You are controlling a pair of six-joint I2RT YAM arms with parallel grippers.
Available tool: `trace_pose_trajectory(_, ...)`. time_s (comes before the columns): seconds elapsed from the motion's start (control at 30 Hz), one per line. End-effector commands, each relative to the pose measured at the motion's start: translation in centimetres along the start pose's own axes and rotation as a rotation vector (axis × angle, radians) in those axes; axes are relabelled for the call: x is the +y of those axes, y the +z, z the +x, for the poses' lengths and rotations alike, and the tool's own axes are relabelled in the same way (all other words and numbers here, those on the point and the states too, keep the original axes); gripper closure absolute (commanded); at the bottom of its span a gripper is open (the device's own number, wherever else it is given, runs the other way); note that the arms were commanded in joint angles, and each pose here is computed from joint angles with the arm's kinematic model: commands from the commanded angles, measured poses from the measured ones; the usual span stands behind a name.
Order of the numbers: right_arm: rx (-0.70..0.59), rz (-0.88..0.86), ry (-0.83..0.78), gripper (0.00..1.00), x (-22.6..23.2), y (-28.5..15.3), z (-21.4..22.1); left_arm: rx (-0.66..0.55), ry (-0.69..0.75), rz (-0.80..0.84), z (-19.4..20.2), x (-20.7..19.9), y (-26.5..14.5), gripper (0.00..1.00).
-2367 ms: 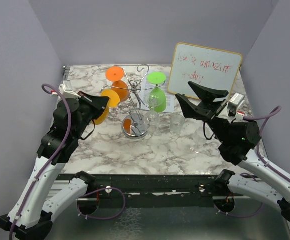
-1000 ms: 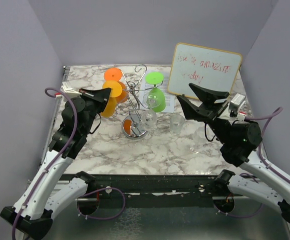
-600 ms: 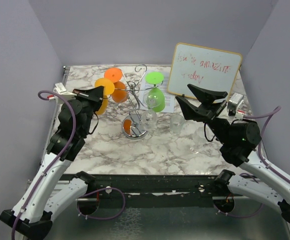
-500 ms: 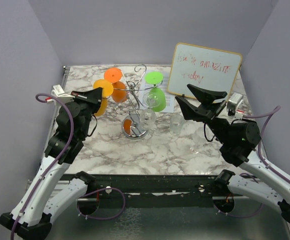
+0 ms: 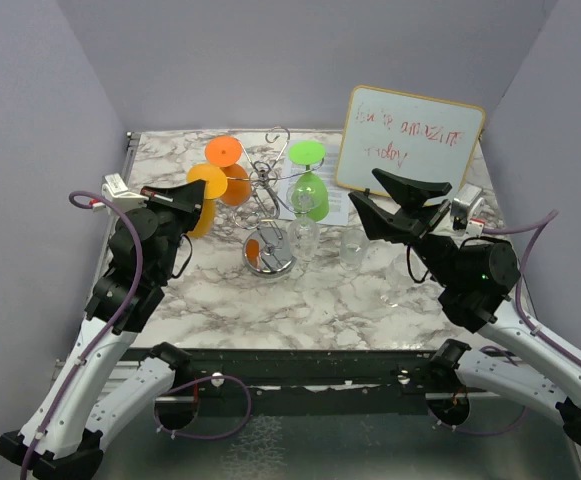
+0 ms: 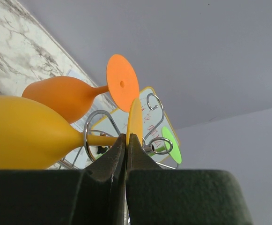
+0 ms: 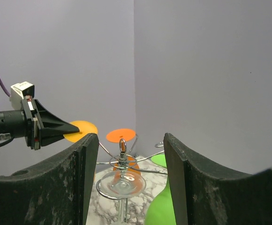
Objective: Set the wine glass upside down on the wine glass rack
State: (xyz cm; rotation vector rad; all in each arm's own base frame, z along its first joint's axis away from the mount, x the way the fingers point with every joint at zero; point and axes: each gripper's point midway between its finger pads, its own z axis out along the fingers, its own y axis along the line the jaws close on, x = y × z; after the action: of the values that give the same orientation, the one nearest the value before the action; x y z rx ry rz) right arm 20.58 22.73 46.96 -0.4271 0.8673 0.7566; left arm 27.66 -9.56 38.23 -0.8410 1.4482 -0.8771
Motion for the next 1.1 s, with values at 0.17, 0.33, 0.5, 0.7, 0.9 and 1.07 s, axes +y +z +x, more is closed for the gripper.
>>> trace_pose_trajectory(0.17,-0.003,0.000,0.045,0.38,0.3,-0.1,-0.5,0.094,-0.005,-0.017,2.3,1.5,-0.3,1.00)
trace_pose_trajectory(0.33,0.000,0.002,0.047,0.38,0.3,-0.2,-0.5,0.121,-0.008,-0.031,3.1,2.2,-0.2,0.99)
trace_pose_trajectory(0.5,0.008,0.010,0.054,0.38,0.2,-0.3,-0.3,0.131,-0.003,-0.036,3.2,2.2,-0.4,0.87)
trace_pose_trajectory(0.7,0.027,0.029,0.063,0.38,-0.1,-0.3,-0.1,0.123,0.003,-0.057,2.9,2.7,-0.8,0.71)
trace_pose_trajectory(0.9,0.062,0.079,0.072,0.40,-1.0,-0.4,0.3,0.122,0.001,-0.056,2.5,2.7,-1.5,0.64)
trace_pose_trajectory(1.07,0.092,0.152,0.104,0.42,-2.0,-0.5,0.6,0.126,-0.003,-0.057,2.4,2.8,-2.0,0.63)
